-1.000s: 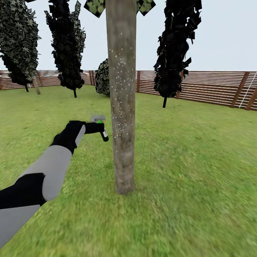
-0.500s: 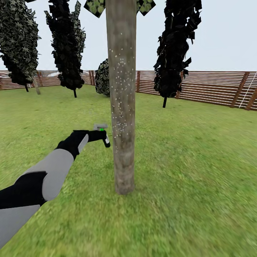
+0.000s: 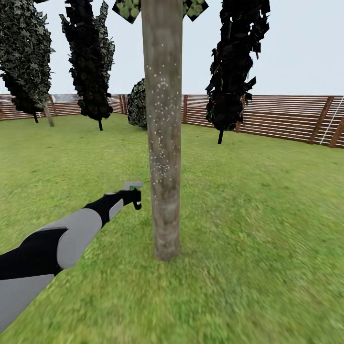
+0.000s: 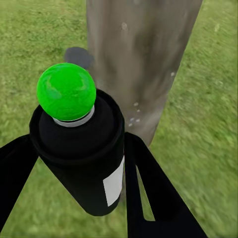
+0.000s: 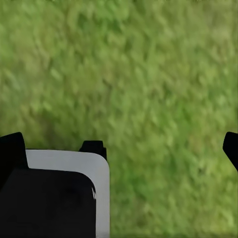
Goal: In the garden, pick up the pesticide atomizer on the floor and spray pesticide onto both trees until each tree trunk is fully covered.
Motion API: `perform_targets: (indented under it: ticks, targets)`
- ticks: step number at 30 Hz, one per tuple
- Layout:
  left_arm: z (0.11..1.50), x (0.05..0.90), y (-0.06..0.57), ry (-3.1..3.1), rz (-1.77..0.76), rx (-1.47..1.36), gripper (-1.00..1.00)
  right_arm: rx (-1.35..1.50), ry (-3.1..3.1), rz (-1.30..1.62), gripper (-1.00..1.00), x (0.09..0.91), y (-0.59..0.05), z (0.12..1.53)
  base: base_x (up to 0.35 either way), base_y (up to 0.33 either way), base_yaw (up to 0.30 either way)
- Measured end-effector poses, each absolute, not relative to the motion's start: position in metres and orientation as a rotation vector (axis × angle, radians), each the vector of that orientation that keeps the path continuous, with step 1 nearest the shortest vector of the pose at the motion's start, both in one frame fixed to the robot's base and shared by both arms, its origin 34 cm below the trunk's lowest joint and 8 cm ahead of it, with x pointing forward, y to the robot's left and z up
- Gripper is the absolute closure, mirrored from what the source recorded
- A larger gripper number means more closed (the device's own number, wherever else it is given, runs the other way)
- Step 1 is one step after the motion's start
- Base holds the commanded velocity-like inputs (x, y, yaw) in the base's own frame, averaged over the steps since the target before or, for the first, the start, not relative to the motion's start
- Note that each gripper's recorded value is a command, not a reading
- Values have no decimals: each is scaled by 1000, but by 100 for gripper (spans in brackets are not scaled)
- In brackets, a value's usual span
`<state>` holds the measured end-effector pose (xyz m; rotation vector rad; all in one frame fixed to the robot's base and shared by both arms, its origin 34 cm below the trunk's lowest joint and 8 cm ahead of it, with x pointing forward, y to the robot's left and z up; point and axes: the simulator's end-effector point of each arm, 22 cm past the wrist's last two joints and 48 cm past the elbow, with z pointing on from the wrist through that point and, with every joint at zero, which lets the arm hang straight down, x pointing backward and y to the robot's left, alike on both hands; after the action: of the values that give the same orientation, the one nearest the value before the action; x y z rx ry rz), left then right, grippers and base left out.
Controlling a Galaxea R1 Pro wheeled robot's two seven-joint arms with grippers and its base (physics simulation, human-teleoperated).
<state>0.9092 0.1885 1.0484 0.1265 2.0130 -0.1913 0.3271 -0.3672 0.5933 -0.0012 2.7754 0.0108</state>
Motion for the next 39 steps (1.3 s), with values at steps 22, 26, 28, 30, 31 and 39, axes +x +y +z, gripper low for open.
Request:
perform_targets:
  ticks: [22, 26, 28, 30, 31, 39]
  targets:
    - [921, 841, 181, 2107, -215, 119, 100, -7, 2772, 8, -100, 329, -369, 594, 0, 15, 0]
    - [920, 840, 180, 2109, -216, 119, 100, -5, 2777, 13, -100, 327, -367, 593, 0, 298, -2]
    - [920, 840, 180, 2109, -217, 120, 100, -5, 2777, 13, -100, 327, -367, 593, 0, 332, -82]
    - [920, 840, 180, 2111, -218, 120, 100, -4, 2777, 13, -100, 327, -367, 593, 0, 338, -196]
    - [920, 840, 180, 2111, -218, 120, 100, -5, 2776, 13, -100, 327, -367, 593, 0, 344, -255]
    - [922, 840, 180, 2109, -217, 120, 100, -6, 2774, 13, -100, 328, -367, 594, 0, 349, -280]
